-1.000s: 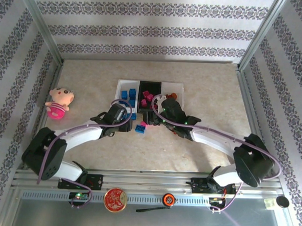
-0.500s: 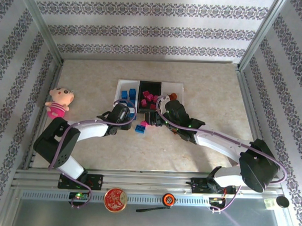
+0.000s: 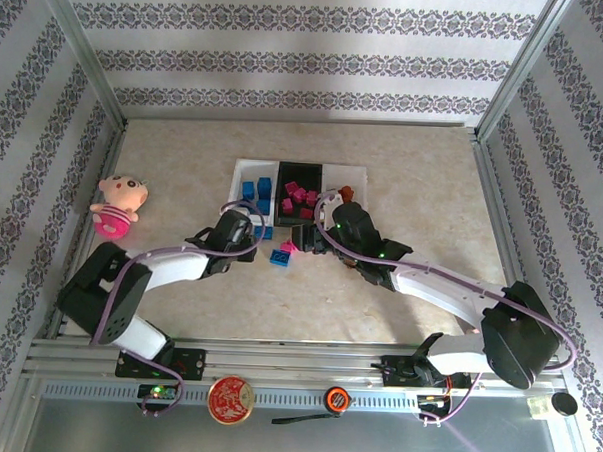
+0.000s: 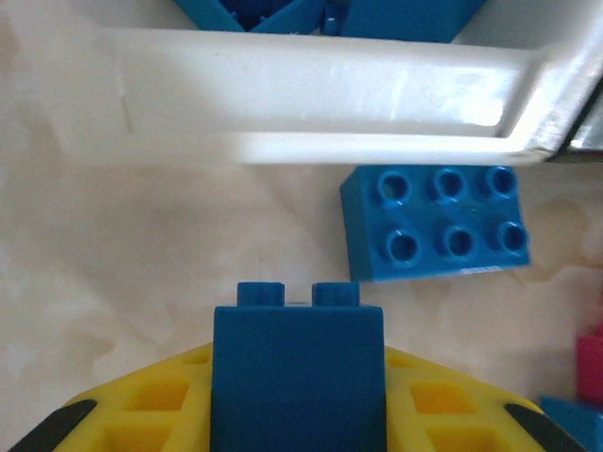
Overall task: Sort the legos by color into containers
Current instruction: Pick up the lego from the center of the table, then place the lego in the container.
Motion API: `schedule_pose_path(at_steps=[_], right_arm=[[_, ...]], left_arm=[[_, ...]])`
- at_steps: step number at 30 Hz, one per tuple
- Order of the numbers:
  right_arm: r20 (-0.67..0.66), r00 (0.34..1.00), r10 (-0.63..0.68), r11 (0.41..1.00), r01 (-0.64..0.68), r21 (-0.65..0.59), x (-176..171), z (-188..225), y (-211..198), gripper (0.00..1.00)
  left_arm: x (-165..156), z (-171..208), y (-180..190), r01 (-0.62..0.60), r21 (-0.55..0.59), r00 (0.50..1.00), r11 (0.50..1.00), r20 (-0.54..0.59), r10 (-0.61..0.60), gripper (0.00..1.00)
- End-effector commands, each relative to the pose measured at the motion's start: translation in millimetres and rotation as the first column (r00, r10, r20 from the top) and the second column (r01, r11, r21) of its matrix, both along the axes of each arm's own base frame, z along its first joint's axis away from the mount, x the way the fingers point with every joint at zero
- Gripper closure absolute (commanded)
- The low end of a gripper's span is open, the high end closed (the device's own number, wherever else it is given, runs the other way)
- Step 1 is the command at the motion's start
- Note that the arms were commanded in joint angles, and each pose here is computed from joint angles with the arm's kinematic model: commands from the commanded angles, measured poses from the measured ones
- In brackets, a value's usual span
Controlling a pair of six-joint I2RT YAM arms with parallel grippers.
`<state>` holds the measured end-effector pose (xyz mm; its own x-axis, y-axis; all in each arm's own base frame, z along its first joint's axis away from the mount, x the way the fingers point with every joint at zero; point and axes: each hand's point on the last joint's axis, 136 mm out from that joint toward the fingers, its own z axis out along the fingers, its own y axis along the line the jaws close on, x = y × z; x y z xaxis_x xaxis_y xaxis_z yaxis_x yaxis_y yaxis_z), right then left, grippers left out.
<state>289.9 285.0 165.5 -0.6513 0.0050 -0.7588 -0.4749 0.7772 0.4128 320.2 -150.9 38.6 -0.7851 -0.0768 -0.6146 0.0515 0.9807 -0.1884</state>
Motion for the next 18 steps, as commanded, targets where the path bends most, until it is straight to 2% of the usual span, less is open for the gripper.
schedule_pose_path(at_steps=[1, 5, 9, 13, 18], right_arm=[[0.029, 0.999, -0.037, 0.999, 0.036, 0.015, 3.8, 5.4, -8.0, 0.33], [0.028, 0.999, -0.039, 0.999, 0.039, 0.015, 2.4, 4.4, -10.1, 0.33], [0.023, 0.999, -0.046, 0.999, 0.045, 0.011, 0.6, 1.5, -13.1, 0.33], [0.019, 0.998, -0.054, 0.998, 0.054, 0.011, -1.4, -0.6, -17.1, 0.33], [0.024, 0.998, -0.061, 0.998, 0.061, 0.004, -4.7, 0.1, -23.7, 0.33]], left_arm=[[-12.6, 31.1, -10.3, 0.008, -0.086, 0.999, 0.996, 0.046, -0.004, 0.76], [-10.6, 84.9, -8.3, 0.002, -0.129, 0.992, 0.992, 0.128, 0.015, 0.76], [16.8, 122.7, -2.1, -0.025, -0.145, 0.984, 0.989, 0.173, 0.05, 0.77], [55.3, 125.0, -2.4, -0.054, -0.168, 0.984, 0.984, 0.156, 0.081, 0.8], [98.1, 100.5, 0.5, -0.106, -0.124, 0.987, 0.987, 0.109, 0.12, 0.81]])
